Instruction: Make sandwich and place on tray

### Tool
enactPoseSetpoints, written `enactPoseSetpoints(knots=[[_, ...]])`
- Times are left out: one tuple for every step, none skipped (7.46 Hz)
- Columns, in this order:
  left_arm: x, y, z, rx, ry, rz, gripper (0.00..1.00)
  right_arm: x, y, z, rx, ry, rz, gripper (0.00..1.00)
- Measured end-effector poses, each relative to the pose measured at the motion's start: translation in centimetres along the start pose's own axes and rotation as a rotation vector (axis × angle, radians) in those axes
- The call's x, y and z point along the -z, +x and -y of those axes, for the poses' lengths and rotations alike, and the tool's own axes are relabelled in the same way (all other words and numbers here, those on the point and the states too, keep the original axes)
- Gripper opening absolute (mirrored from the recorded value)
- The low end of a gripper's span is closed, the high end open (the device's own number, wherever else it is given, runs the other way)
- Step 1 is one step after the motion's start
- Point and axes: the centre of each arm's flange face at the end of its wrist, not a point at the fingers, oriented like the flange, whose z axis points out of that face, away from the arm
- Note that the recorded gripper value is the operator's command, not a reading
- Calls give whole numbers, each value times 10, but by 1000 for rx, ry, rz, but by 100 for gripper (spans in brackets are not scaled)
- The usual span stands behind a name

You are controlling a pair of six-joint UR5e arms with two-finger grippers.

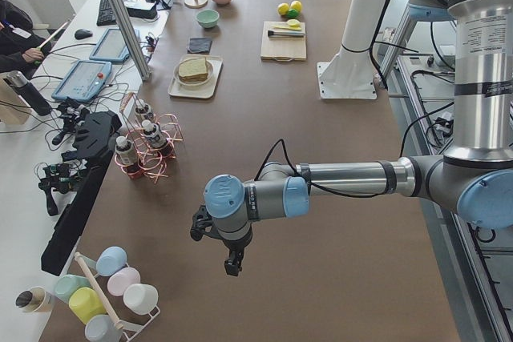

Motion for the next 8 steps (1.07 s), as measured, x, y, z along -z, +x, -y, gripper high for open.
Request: enactPoseSetpoints(knots=[[-1,-1,-1,3,-3,-1,99,0,0,0,0,-1,2,100],[-2,-2,-1,4,-4,-2,99,0,0,-1,-1,-1,3,100],[-2,-2,-1,3,-4,-2,99,-1,0,-1,-1,0,4,100],[-3,-2,-1,3,-4,-2,99,-1,0,-1,-1,-1,4,100],[-3,-2,-1,3,-4,-3,99,0,0,-1,-1,0,4,100],[-3,-2,-1,2,-4,-3,99,0,0,-1,-1,2,4,100],[-3,-2,-1,2,-3,-3,99,1,0,-1,0,3,4,100],[-3,-2,0,1,-2,-3,99,2,0,-1,-1,6,3,100]])
